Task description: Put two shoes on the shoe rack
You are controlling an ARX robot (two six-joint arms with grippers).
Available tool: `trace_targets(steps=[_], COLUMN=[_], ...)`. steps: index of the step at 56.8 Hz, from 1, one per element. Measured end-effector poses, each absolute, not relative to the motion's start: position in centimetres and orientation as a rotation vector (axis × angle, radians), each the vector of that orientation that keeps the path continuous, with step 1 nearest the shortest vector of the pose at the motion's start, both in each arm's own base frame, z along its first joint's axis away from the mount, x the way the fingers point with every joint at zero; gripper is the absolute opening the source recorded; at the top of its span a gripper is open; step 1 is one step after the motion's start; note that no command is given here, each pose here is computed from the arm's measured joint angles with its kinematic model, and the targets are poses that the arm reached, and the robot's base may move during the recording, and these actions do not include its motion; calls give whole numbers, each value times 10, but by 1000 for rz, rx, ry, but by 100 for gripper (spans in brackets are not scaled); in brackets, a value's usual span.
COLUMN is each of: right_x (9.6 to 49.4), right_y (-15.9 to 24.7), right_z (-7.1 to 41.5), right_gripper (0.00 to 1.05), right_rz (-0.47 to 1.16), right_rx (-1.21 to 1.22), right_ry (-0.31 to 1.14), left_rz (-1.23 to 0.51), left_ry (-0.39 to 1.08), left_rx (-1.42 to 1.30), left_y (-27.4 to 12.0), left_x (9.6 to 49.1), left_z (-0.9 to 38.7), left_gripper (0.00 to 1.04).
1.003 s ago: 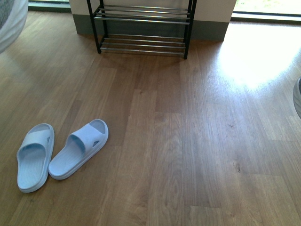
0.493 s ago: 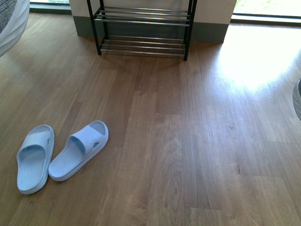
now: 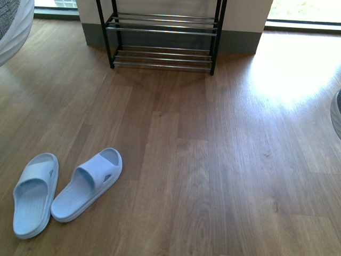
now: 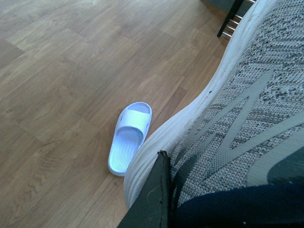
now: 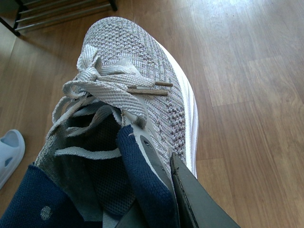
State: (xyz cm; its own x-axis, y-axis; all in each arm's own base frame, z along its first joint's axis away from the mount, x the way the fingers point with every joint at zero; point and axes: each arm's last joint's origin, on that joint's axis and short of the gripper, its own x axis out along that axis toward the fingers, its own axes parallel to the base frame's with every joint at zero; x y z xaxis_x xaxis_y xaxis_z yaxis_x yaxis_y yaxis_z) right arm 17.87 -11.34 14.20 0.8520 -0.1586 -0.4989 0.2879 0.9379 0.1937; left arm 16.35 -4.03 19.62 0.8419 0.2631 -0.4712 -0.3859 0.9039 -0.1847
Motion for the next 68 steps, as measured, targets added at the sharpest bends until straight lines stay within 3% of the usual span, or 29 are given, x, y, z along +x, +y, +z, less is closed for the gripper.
trace_targets(steps=[68], right_x=[178], right_y=[-113], right_z=[142], right_gripper=[1], right_rz=[-239], right_rx=[269], right_ry=[500], left_rz=[348], left_ry=[453], left_rx=[-279], left_y=[-40], left_x=[163], left_z=[196], left_gripper=[2])
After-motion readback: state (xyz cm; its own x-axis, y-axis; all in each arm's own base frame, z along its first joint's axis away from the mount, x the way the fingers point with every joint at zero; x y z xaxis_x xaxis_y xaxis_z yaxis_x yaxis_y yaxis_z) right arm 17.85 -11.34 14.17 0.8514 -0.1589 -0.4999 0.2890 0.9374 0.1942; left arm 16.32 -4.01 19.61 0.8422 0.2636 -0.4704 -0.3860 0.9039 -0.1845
